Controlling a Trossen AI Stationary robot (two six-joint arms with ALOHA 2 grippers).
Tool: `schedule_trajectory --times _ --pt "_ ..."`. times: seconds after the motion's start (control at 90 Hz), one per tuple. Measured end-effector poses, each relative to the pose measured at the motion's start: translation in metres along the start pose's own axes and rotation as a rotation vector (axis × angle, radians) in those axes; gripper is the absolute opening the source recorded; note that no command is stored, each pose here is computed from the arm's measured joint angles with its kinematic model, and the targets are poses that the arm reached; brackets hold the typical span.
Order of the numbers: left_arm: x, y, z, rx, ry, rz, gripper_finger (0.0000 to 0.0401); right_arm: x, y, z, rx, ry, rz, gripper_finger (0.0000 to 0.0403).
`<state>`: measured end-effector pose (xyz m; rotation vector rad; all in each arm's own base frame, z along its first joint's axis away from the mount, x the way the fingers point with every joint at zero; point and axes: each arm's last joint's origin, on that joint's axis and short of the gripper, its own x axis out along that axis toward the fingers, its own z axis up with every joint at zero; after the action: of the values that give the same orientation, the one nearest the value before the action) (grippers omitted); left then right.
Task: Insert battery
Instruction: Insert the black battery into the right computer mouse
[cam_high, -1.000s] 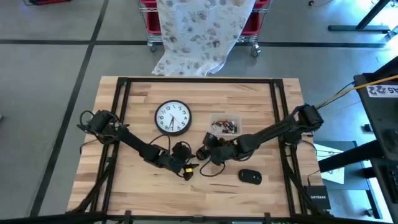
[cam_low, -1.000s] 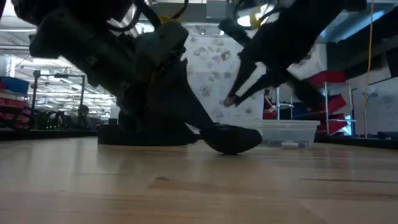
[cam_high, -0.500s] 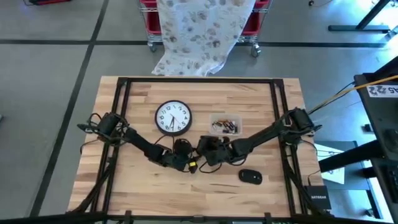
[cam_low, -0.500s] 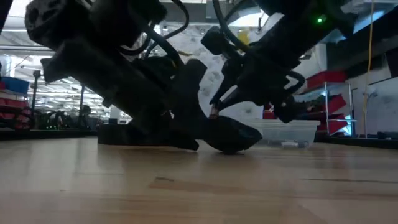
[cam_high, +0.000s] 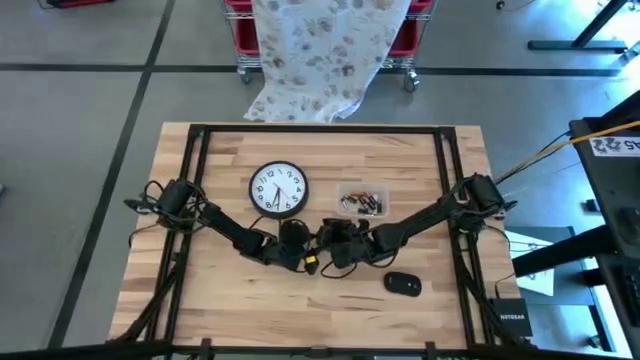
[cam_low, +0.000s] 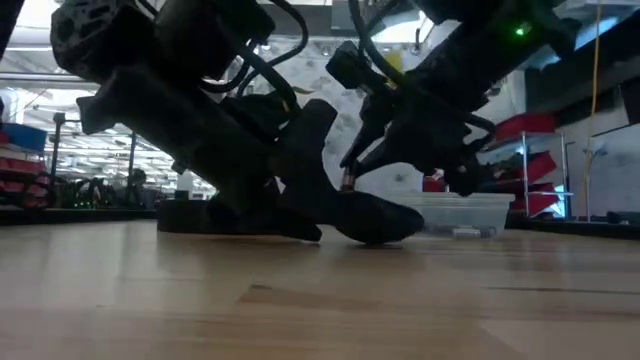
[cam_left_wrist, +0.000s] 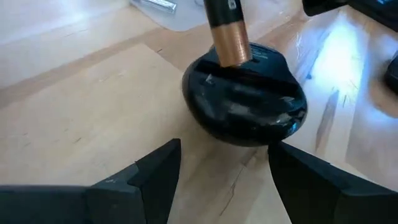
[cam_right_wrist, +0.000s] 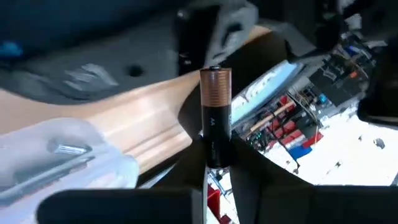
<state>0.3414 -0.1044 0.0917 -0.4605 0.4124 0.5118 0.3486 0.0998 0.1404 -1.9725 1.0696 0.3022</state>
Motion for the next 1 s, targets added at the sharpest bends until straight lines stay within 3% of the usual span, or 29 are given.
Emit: schedule_trajectory --times 1.0 --pt "0.0033 0.0033 0.0033 -0.003 -0.005 0.012 0.0224 0.0036 0.0007 0.0045 0.001 -0.102 -0.002 0.0021"
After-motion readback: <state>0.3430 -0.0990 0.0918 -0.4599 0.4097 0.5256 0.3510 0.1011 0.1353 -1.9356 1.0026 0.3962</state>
